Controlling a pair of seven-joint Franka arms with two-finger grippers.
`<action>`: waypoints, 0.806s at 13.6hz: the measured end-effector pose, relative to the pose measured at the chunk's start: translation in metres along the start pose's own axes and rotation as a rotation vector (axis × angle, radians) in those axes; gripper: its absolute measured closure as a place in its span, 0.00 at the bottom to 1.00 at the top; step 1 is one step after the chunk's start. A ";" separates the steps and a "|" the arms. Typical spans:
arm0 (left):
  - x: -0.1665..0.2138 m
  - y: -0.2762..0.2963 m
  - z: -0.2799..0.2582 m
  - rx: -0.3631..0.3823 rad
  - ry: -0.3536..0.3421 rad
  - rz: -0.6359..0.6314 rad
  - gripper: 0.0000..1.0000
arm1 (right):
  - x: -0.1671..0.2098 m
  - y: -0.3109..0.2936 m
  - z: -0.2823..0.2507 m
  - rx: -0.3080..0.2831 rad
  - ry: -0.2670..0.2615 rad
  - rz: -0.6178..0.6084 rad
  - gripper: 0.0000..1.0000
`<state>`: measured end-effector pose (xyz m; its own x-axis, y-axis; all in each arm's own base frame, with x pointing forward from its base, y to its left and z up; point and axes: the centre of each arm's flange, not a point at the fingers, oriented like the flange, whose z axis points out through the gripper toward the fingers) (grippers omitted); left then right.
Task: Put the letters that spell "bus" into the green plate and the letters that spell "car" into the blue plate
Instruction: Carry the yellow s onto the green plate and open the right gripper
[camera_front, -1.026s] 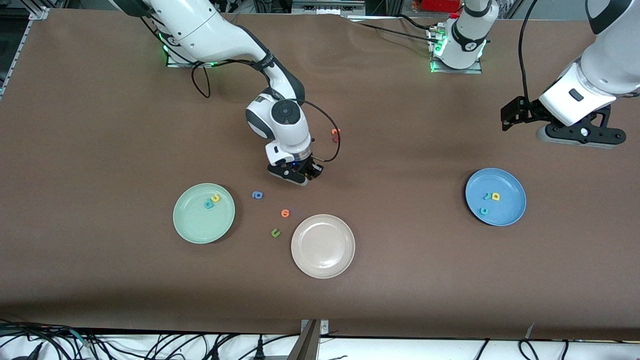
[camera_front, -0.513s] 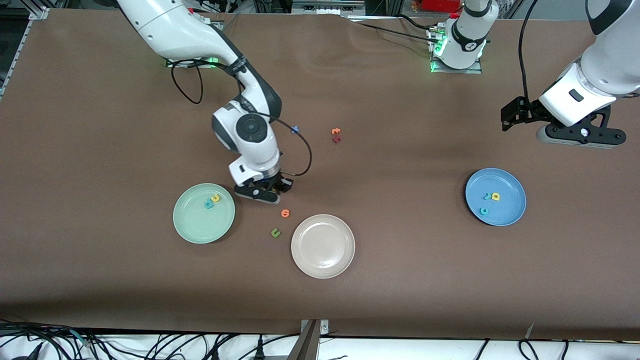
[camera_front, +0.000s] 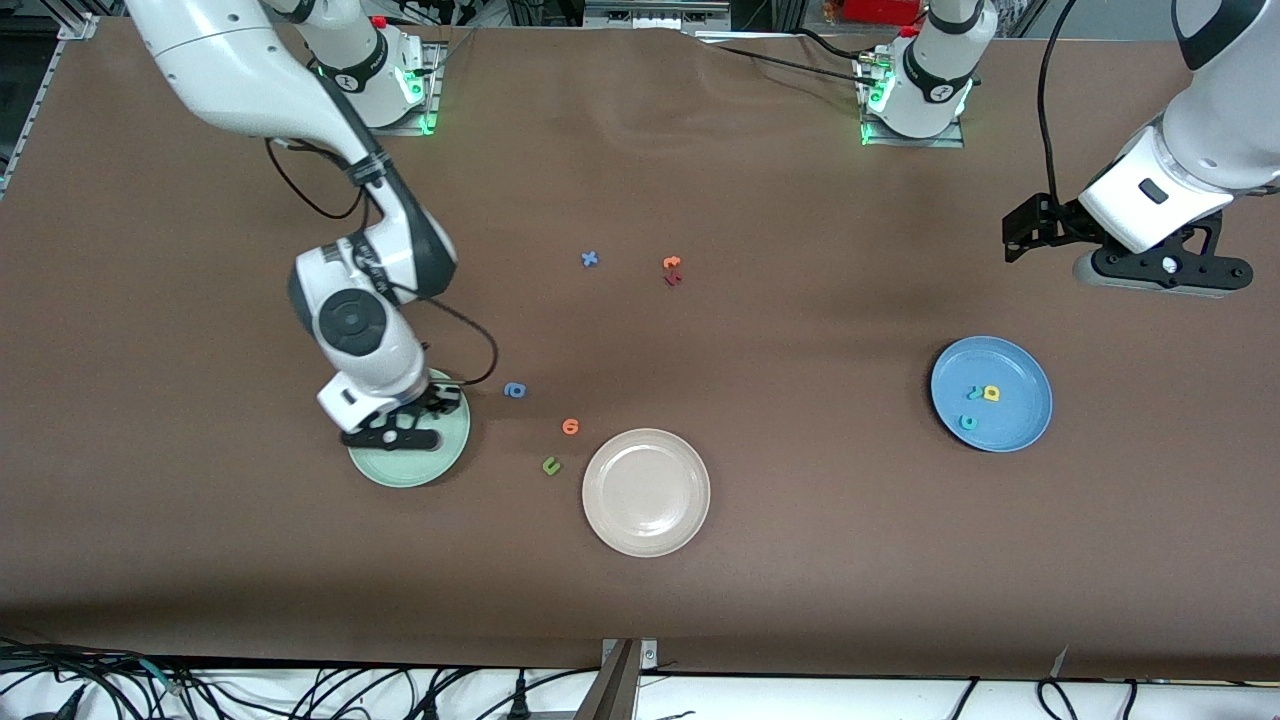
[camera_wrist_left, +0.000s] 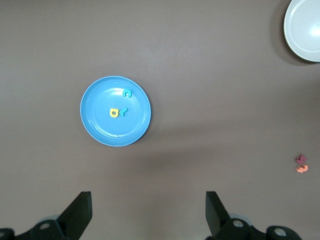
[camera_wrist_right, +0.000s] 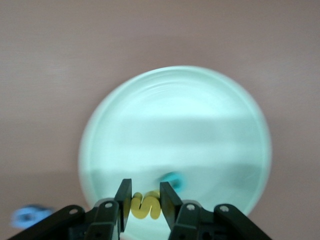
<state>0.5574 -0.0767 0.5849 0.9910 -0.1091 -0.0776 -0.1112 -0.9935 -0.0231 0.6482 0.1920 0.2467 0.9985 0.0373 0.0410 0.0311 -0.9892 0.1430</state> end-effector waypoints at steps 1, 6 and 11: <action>0.000 -0.001 0.000 0.000 0.000 -0.001 0.00 | 0.003 0.015 0.004 -0.010 -0.004 -0.016 0.70; 0.000 -0.002 0.001 0.000 -0.002 -0.004 0.00 | 0.004 0.021 0.024 0.000 0.011 -0.040 0.70; 0.000 -0.002 0.001 0.000 -0.003 -0.004 0.00 | 0.006 0.022 0.021 0.002 0.020 -0.037 0.24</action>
<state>0.5580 -0.0746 0.5838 0.9912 -0.1054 -0.0804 -0.1076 -0.9939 -0.0231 0.6562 0.1676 0.2289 0.9955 0.0765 0.0558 0.0679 -0.9875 0.1426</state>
